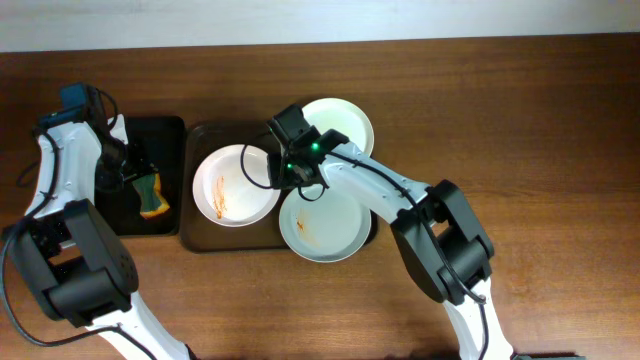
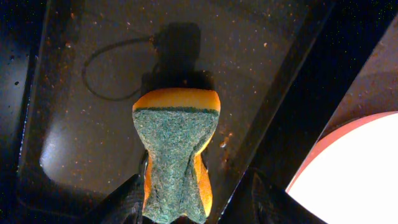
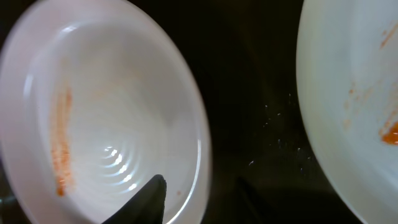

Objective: Clean dirty plates on tray and stack at the side

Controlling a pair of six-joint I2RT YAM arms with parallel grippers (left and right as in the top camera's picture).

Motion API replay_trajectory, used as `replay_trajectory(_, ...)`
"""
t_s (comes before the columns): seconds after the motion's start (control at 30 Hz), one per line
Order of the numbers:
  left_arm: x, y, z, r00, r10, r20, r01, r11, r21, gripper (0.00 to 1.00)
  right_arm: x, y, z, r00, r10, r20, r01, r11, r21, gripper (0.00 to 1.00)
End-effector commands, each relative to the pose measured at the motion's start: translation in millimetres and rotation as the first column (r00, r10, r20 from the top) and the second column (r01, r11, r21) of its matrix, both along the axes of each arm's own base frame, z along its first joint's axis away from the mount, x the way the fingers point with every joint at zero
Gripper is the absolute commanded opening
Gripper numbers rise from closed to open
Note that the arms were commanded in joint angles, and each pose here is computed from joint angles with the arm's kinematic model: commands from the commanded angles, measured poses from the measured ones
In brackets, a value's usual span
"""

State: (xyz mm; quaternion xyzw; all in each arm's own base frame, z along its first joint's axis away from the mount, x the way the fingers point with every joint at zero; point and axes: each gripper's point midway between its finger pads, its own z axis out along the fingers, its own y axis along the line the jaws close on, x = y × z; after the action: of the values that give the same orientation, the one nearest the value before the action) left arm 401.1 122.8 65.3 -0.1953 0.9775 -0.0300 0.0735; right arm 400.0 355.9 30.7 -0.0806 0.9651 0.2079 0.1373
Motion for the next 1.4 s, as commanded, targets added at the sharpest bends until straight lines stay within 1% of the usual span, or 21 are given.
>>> replay_trajectory(0.0,5.8,1.4,14.9,0.999,-0.017,0.043,0.016,1.0,0.003,0.54,-0.8,0.9,-21.4,1.0,-0.018,-0.013,0.018,0.999,-0.026,0.33)
replay_trajectory(0.07,5.7,1.4,14.8,0.999,-0.016,0.043,0.016,1.0,0.003,0.54,0.8,0.7,-23.5,1.0,-0.022,-0.012,0.022,0.999,-0.025,0.29)
replay_trajectory(0.1,5.1,1.2,14.7,0.999,-0.016,0.041,0.016,1.0,0.002,0.54,2.4,-0.2,-23.5,1.0,-0.026,-0.004,0.026,0.999,-0.03,0.24)
replay_trajectory(0.17,1.2,-0.2,14.0,1.0,-0.008,0.024,0.008,1.0,-0.005,0.54,4.3,-0.4,-24.2,1.0,-0.03,0.006,0.03,0.999,-0.035,0.05)
replay_trajectory(0.33,-20.1,-5.8,11.0,0.997,0.03,-0.066,-0.032,0.999,-0.031,0.54,3.9,1.1,-27.4,1.0,-0.026,0.001,0.026,0.999,-0.03,0.04)
replay_trajectory(0.4,-28.1,4.2,2.6,0.994,0.038,-0.101,-0.035,0.999,0.031,0.55,0.2,5.2,-27.1,1.0,-0.012,-0.006,0.012,1.0,-0.021,0.04)
replay_trajectory(0.5,-25.2,6.0,-7.2,0.995,-0.008,-0.1,0.012,0.999,0.039,0.55,-0.1,5.4,-27.1,1.0,-0.009,-0.006,0.009,1.0,-0.022,0.04)
replay_trajectory(0.57,-20.4,7.6,-15.0,0.994,-0.054,-0.097,0.059,0.997,0.043,0.47,-0.3,5.4,-27.2,1.0,-0.006,-0.005,0.006,1.0,-0.023,0.04)
replay_trajectory(0.6,-18.8,7.9,-17.7,0.994,-0.058,-0.095,0.062,0.997,0.043,0.34,-0.2,5.4,-27.1,1.0,-0.006,-0.005,0.006,1.0,-0.023,0.04)
replay_trajectory(0.63,-18.0,8.4,-20.6,0.994,-0.057,-0.097,0.062,0.997,0.042,0.29,-0.2,5.4,-27.1,1.0,-0.006,-0.005,0.006,1.0,-0.023,0.04)
replay_trajectory(0.77,-26.2,1.4,-44.3,0.986,-0.063,-0.153,0.063,0.998,-0.004,0.29,0.2,4.9,-27.1,1.0,-0.007,-0.005,0.007,1.0,-0.023,0.04)
replay_trajectory(0.87,-22.7,-9.5,-55.2,0.988,-0.072,-0.14,0.063,0.996,-0.07,0.3,0.0,5.1,-27.1,1.0,-0.007,-0.005,0.006,1.0,-0.022,0.04)
replay_trajectory(0.97,-19.6,-6.2,-56.1,0.989,-0.07,-0.13,0.064,0.997,-0.053,0.31,-0.3,5.4,-27.0,1.0,-0.006,-0.007,0.006,1.0,-0.02,0.04)
replay_trajectory(1.03,-17.4,-4.6,-56.1,0.99,-0.069,-0.122,0.064,0.997,-0.045,0.29,-0.4,5.4,-27.1,1.0,-0.006,-0.008,0.005,1.0,-0.02,0.04)
replay_trajectory(1.07,-16.2,-4.2,-56.1,0.991,-0.069,-0.118,0.064,0.997,-0.043,0.23,-0.4,5.4,-27.1,1.0,-0.006,-0.008,0.005,1.0,-0.02,0.04)
replay_trajectory(1.1,-15.6,-3.9,-56.1,0.991,-0.069,-0.116,0.064,0.997,-0.042,0.1,-0.4,5.5,-27.1,1.0,-0.005,-0.008,0.005,1.0,-0.02,0.04)
replay_trajectory(1.13,-15.5,-3.9,-56.1,0.991,-0.069,-0.115,0.064,0.997,-0.042,0.01,-0.5,5.5,-27.0,1.0,-0.005,-0.008,0.005,1.0,-0.019,0.04)
replay_trajectory(1.2,-15.4,-4.0,-56.1,0.991,-0.068,-0.115,0.064,0.997,-0.042,0.01,-2.7,6.9,-26.9,1.0,0.001,-0.021,-0.002,1.0,-0.008,0.04)
replay_trajectory(1.27,-14.2,-8.9,-48.0,0.991,-0.072,-0.11,0.065,0.995,-0.072,0.01,-5.4,9.4,-24.3,0.998,0.019,-0.058,-0.016,0.999,0.04,0.04)
replay_trajectory(1.33,-3.3,-12.8,-26.1,0.995,-0.076,-0.067,0.07,0.993,-0.1,0.01,-3.6,5.9,-23.5,0.997,0.016,-0.077,-0.012,0.998,0.058,0.04)
replay_trajectory(1.37,5.5,-15.6,-6.7,0.995,-0.095,-0.019,0.092,0.989,-0.113,0.01,-3.6,3.8,-24.2,0.997,0.013,-0.082,-0.008,0.998,0.055,0.04)
